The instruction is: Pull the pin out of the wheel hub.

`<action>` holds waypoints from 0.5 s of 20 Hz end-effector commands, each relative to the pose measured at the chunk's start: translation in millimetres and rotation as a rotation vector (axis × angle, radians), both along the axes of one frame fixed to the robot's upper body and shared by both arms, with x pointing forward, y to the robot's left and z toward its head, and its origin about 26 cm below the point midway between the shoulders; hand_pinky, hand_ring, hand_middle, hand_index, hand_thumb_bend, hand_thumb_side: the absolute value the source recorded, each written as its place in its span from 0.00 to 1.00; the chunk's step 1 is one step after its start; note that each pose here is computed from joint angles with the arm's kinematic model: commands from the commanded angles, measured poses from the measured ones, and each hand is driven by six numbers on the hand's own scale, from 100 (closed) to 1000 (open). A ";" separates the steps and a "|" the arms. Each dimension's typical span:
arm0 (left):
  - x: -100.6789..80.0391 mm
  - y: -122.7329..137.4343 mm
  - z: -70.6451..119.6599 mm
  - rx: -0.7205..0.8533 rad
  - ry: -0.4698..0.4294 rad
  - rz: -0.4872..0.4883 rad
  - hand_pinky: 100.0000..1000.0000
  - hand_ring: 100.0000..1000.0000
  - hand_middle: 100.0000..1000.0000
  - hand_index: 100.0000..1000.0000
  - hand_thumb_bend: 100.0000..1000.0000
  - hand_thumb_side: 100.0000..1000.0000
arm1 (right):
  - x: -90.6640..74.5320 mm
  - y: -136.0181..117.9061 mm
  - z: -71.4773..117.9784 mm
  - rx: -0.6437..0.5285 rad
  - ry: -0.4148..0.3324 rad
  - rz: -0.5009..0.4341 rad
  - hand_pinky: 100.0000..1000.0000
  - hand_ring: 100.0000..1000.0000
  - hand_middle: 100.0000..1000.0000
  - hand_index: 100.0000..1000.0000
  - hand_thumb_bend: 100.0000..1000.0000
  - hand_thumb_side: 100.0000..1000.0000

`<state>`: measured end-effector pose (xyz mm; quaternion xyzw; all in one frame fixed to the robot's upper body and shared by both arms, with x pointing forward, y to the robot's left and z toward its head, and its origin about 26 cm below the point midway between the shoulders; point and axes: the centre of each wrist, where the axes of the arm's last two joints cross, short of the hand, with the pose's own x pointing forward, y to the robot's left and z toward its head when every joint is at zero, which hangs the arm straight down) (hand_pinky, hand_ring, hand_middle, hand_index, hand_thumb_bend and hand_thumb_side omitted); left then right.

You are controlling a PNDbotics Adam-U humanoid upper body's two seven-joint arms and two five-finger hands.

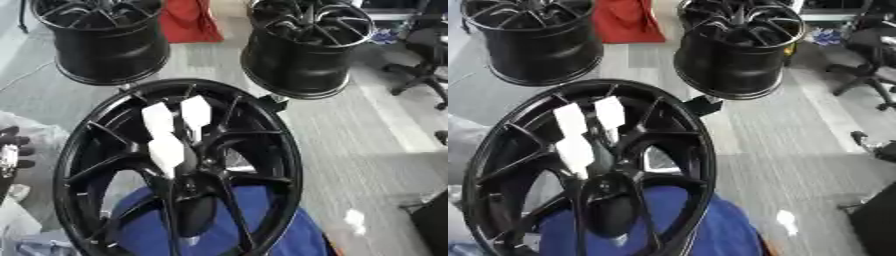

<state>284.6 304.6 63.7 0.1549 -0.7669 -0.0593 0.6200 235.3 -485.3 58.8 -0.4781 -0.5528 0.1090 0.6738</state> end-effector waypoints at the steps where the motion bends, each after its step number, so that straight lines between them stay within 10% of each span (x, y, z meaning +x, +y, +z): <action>1: 1.3 -0.2 7.2 0.011 -0.026 -0.009 0.58 0.63 0.61 0.80 0.00 0.65 | -4.8 -4.1 -0.5 0.003 -0.113 -0.103 0.68 0.76 0.83 0.87 0.48 0.29; 10: 2.5 -2.8 8.5 0.000 -0.035 -0.013 0.58 0.62 0.61 0.80 0.00 0.65 | 7.3 38.6 7.5 0.037 -0.320 -0.035 0.62 0.69 0.77 0.83 0.42 0.27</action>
